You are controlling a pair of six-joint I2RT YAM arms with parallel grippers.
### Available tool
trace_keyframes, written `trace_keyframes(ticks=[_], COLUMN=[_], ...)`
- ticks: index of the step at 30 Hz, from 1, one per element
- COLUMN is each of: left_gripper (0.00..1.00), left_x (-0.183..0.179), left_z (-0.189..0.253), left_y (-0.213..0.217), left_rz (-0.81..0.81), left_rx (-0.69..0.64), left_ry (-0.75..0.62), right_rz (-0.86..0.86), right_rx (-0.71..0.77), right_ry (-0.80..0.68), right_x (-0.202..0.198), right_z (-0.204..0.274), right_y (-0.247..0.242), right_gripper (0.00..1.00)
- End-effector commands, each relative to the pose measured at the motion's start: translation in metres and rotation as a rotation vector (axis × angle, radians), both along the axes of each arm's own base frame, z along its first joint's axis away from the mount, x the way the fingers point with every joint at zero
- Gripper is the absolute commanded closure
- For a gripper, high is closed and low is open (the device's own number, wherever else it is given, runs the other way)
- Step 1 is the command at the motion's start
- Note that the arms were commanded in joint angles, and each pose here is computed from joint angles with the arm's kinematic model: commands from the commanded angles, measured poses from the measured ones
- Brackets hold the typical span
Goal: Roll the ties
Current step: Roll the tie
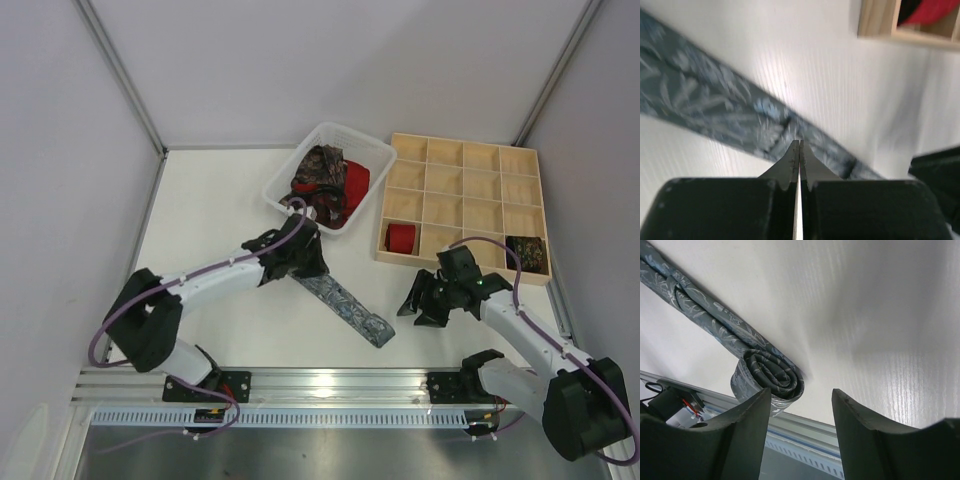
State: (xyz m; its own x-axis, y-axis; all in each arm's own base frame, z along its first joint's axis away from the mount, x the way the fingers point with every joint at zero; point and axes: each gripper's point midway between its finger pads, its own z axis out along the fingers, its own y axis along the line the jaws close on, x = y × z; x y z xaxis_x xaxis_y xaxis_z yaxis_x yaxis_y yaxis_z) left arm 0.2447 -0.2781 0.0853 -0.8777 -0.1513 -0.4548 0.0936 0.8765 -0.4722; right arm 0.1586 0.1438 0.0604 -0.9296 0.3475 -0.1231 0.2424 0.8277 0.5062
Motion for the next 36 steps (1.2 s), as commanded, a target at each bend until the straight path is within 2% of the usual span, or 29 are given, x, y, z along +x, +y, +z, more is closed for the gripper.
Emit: trace_keyframes(ticks=[1,8,11,17,21,26,31,34,36], left_gripper=[0.99,1.0,1.0,0.99,0.99,1.0,0.98,0.86,0.83], left_x=[0.035,0.058,0.06,0.034,-0.008,-0.031,-0.033,-0.033,-0.035], left_z=[-0.006,-0.058,-0.079,-0.093,-0.108,-0.105,-0.063,-0.03,-0.012], left_y=[0.015,0.032,0.049,0.087,0.114,0.125,0.105,0.082,0.059], left_rz=[0.011,0.054,0.108,0.226,0.29,0.354,0.304,0.223,0.149], left_rx=[0.135,0.233,0.266,0.296,0.309,0.243,0.062,-0.02,-0.074], left_ry=[-0.03,0.066,0.108,0.159,0.232,0.23,0.099,0.027,0.012], right_rz=[0.026,0.049,0.065,0.103,0.133,0.147,0.101,0.071,0.067], right_rx=[0.063,0.005,0.021,0.065,0.11,0.207,0.262,0.303,0.311], right_ry=[-0.067,-0.067,-0.086,-0.056,-0.025,0.009,0.031,0.023,0.011], right_x=[0.008,-0.003,-0.006,-0.015,-0.023,-0.023,-0.016,-0.012,-0.009], right_z=[0.02,0.024,0.025,0.019,0.011,0.005,0.003,0.006,0.006], right_y=[0.011,0.003,0.004,0.013,0.023,0.043,0.053,0.058,0.06], right_gripper=[0.42,0.29,0.27,0.27,0.25,0.23,0.2,0.16,0.15])
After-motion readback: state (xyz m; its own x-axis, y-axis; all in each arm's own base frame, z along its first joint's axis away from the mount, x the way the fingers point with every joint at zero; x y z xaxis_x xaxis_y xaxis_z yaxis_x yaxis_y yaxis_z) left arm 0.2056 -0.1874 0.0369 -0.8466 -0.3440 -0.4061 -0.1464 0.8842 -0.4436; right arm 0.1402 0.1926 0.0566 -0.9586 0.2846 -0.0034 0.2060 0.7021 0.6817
